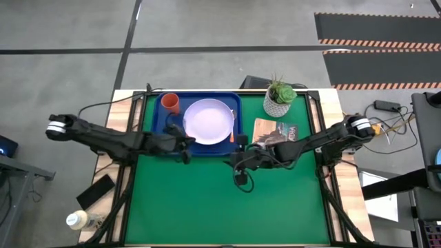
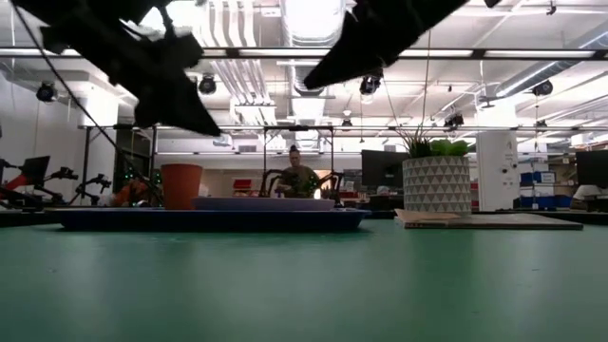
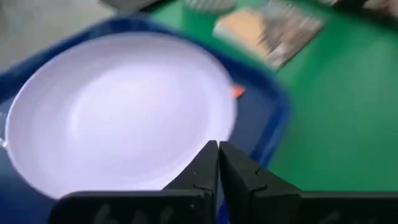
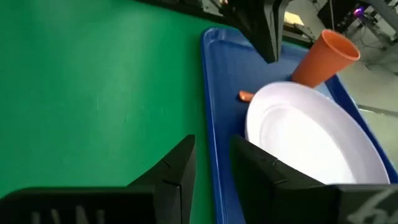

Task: Pick and place plate/cup/fork/spoon on tray
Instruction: Put the white plate on the blue tray to the right of the orange fork

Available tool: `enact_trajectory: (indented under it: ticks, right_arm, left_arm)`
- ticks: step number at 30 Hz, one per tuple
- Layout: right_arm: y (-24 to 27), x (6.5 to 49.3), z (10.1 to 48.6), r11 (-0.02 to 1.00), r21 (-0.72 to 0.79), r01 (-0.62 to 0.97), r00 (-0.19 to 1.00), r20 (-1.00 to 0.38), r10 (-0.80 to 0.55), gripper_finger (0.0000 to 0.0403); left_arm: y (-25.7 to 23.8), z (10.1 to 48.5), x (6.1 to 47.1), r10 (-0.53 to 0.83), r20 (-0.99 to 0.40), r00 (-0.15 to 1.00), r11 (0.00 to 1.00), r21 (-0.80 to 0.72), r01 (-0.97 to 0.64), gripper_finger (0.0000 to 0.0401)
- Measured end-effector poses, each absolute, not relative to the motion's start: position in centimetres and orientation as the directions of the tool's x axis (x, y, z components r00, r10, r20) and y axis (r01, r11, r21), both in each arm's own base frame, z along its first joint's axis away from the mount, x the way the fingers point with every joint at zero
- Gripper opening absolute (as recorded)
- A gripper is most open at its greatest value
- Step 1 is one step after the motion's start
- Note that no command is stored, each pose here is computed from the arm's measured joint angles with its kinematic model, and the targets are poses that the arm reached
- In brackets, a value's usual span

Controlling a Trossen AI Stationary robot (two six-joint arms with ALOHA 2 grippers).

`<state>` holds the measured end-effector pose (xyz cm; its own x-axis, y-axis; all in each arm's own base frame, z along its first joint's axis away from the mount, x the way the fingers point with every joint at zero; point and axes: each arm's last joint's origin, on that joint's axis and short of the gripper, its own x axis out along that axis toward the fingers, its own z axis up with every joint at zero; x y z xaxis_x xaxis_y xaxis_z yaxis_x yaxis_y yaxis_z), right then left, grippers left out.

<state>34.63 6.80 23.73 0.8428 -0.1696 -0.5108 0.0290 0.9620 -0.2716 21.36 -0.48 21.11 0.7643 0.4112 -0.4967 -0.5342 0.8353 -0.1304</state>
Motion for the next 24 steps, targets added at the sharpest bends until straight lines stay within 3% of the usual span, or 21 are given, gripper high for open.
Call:
enact_trajectory:
  ticks: [12,24]
  right_arm:
    - [6.3,32.5,23.9,0.96,-0.28,0.026,0.847,-0.503,-0.169,0.0089]
    - [5.9,30.7,24.4,0.962,-0.273,0.031,0.854,-0.493,-0.167,0.0089]
  left_arm:
    - [1.9,17.5,27.7,0.455,-0.667,0.59,0.778,-0.025,-0.628,0.0]
    - [6.4,14.2,30.6,0.521,-0.727,0.446,0.684,0.044,-0.728,0.0]
